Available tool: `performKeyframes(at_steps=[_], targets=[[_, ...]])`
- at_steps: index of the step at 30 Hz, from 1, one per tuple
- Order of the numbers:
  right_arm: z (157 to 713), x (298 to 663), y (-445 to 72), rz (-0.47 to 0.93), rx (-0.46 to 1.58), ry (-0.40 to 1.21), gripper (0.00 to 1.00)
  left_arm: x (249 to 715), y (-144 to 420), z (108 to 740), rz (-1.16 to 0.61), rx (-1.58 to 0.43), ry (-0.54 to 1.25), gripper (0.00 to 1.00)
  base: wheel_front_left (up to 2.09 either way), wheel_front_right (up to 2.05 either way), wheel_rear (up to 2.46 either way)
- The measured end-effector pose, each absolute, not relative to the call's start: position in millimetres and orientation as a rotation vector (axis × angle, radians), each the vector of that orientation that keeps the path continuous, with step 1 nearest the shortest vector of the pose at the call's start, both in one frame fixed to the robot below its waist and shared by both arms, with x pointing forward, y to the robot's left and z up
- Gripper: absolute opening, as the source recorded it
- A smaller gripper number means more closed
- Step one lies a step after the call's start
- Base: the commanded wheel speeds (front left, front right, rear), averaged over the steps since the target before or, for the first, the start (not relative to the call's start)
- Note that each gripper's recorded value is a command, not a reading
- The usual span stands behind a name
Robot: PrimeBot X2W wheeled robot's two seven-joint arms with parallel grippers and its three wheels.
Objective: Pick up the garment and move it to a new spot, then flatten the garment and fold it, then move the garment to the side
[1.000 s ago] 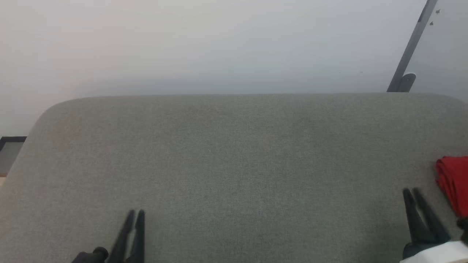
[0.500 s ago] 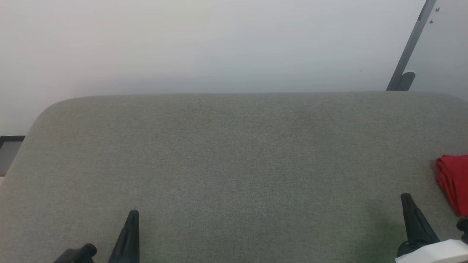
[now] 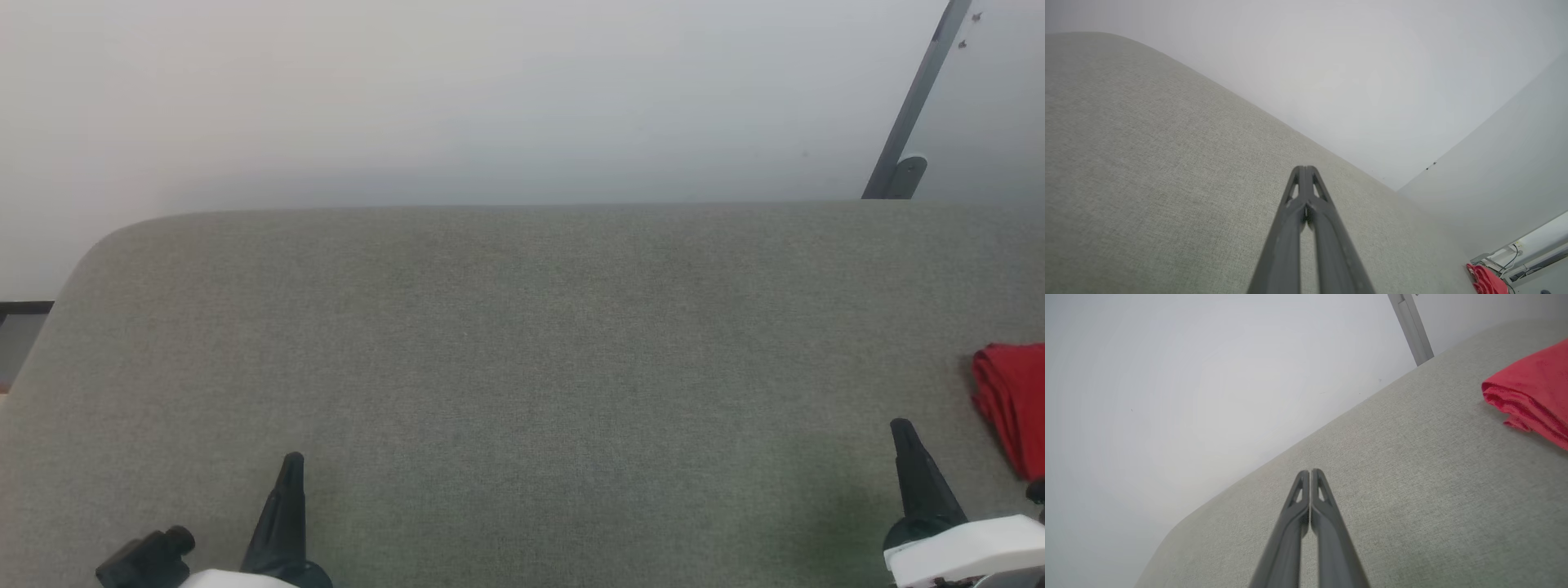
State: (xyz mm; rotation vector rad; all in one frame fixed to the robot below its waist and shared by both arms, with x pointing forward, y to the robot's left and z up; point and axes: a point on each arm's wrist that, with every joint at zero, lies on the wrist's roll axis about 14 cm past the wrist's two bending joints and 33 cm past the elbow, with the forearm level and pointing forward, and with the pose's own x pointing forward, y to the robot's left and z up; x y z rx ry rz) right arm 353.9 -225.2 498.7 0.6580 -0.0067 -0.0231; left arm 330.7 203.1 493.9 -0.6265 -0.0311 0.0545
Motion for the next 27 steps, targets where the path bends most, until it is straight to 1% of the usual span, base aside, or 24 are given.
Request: performKeyframes(at_steps=[27], targets=[[498, 367, -219, -0.046, 0.993, 0.007, 0.00, 350, 206, 493, 0.067, -0.970, -0.007, 0.00, 0.00, 0.00, 0.00]])
